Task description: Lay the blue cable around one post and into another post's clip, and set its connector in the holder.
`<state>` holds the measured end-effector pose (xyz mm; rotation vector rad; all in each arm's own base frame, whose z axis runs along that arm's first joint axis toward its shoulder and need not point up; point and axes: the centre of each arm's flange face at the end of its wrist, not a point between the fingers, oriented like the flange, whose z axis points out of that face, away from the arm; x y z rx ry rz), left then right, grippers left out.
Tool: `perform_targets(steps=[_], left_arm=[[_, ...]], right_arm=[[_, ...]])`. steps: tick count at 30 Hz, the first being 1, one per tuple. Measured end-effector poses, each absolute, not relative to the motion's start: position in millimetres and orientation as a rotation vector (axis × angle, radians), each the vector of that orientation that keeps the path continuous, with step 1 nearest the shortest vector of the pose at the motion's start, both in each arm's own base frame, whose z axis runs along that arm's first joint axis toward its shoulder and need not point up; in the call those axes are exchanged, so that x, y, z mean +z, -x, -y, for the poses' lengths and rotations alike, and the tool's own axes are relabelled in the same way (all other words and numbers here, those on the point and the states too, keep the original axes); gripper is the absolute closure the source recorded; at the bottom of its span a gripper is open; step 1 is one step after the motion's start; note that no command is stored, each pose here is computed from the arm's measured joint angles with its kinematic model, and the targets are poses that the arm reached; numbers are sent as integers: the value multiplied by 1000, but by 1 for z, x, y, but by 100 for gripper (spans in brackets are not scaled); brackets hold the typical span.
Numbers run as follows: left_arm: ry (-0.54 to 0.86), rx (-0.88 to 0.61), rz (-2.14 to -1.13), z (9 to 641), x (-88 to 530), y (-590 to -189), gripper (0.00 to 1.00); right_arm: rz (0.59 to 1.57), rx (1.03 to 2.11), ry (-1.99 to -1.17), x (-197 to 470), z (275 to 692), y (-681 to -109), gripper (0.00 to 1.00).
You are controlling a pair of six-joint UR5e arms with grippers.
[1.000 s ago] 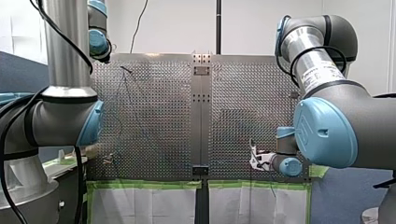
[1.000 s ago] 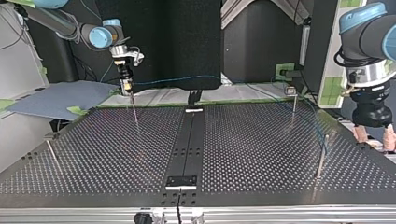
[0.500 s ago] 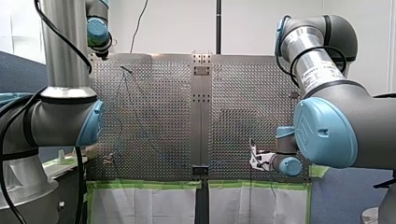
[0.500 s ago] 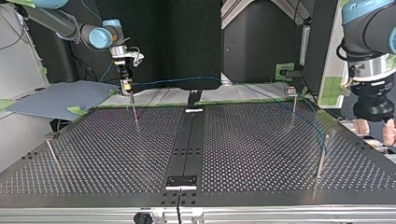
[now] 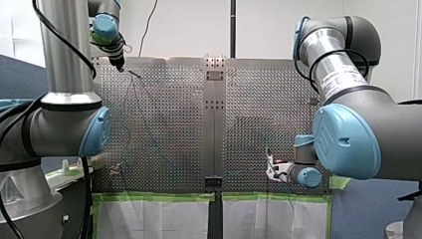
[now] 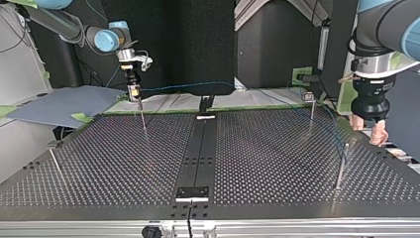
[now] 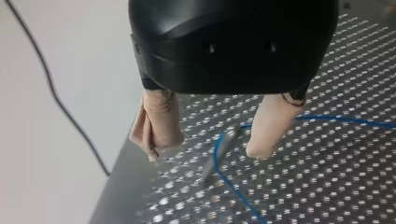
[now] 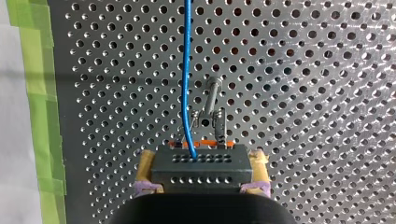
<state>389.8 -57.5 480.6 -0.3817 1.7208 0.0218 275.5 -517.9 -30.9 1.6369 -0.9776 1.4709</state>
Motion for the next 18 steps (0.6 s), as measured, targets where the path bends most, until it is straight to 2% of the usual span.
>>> perform_targets(steps=[7,18], left_arm=[[315,63,-1778,62,479,-384,0],[215,140,-1798,64,479,-383,0]], right_arm=[[979,1470,-1639,-31,518,-276,100],[981,1469,-1641,-32,518,-276,100]])
